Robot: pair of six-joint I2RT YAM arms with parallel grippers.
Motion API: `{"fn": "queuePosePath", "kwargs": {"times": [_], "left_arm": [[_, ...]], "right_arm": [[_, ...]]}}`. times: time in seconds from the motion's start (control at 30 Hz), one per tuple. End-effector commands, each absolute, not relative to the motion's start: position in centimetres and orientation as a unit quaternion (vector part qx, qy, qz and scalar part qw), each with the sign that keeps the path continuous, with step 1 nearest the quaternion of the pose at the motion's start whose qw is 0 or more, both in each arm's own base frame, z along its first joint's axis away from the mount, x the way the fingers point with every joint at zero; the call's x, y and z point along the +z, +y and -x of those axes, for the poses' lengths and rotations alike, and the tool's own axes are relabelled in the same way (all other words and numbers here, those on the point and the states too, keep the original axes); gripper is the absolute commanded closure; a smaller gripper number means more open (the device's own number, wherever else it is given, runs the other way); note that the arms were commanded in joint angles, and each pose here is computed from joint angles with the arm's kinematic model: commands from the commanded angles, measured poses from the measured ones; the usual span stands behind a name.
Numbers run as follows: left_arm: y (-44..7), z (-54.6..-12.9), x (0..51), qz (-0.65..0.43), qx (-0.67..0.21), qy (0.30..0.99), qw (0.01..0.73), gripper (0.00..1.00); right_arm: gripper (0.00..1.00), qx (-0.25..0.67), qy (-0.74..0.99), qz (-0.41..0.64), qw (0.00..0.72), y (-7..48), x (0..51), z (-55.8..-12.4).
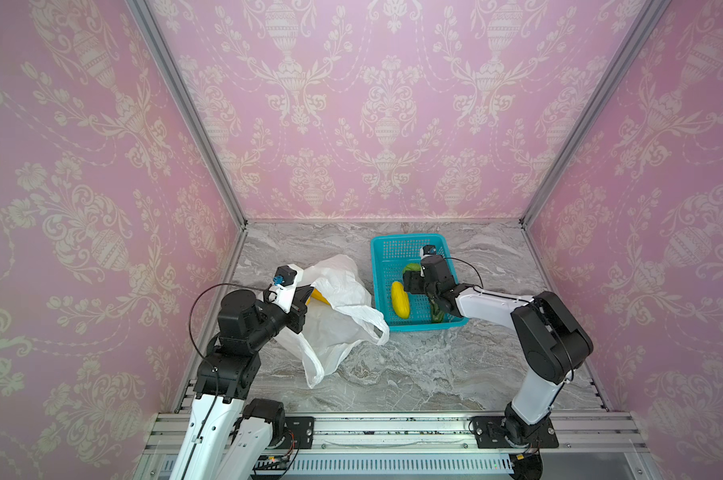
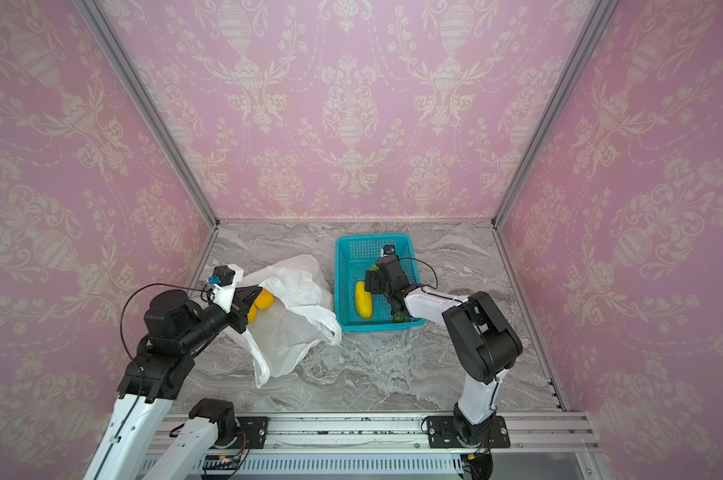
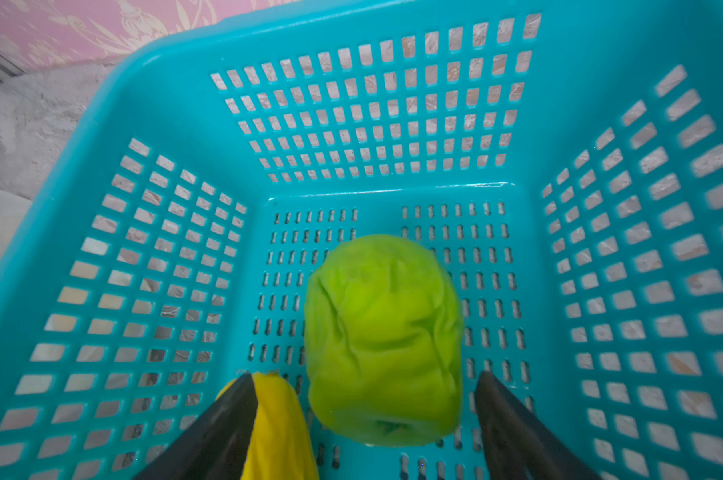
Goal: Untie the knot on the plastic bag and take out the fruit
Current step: 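Open the right gripper to release the chayote in the basket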
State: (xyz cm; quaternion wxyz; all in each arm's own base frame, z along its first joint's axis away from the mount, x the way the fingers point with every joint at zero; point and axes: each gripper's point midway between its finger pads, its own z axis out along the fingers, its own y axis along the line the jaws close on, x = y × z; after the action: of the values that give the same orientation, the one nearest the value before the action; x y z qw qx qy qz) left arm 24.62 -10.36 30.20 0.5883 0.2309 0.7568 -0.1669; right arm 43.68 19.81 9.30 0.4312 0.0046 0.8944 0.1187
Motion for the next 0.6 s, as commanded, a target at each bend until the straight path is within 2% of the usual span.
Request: {"fn": "queuePosePath", "kwargs": {"times": [0.0, 0.23, 0.57], "left_arm": [[-10.3, -24.5, 30.3, -0.227, -0.173, 0.755, 0.591, 1.00], [-10.3, -24.5, 30.3, -0.226, -0.172, 0.754, 0.592, 1.00], [-10.2, -24.5, 30.4, -0.225, -0.172, 0.755, 0.592, 1.00]], "right_arm": [[0.13, 0.122, 0.880, -0.005, 0.459, 19.1, 11.6, -43.5], [0.14, 0.157, 0.838, 0.000, 0.522, 18.4, 17.0, -40.4], [0.22, 0.204, 0.704, 0.098, 0.674, 20.9, 28.7, -28.9]]}}
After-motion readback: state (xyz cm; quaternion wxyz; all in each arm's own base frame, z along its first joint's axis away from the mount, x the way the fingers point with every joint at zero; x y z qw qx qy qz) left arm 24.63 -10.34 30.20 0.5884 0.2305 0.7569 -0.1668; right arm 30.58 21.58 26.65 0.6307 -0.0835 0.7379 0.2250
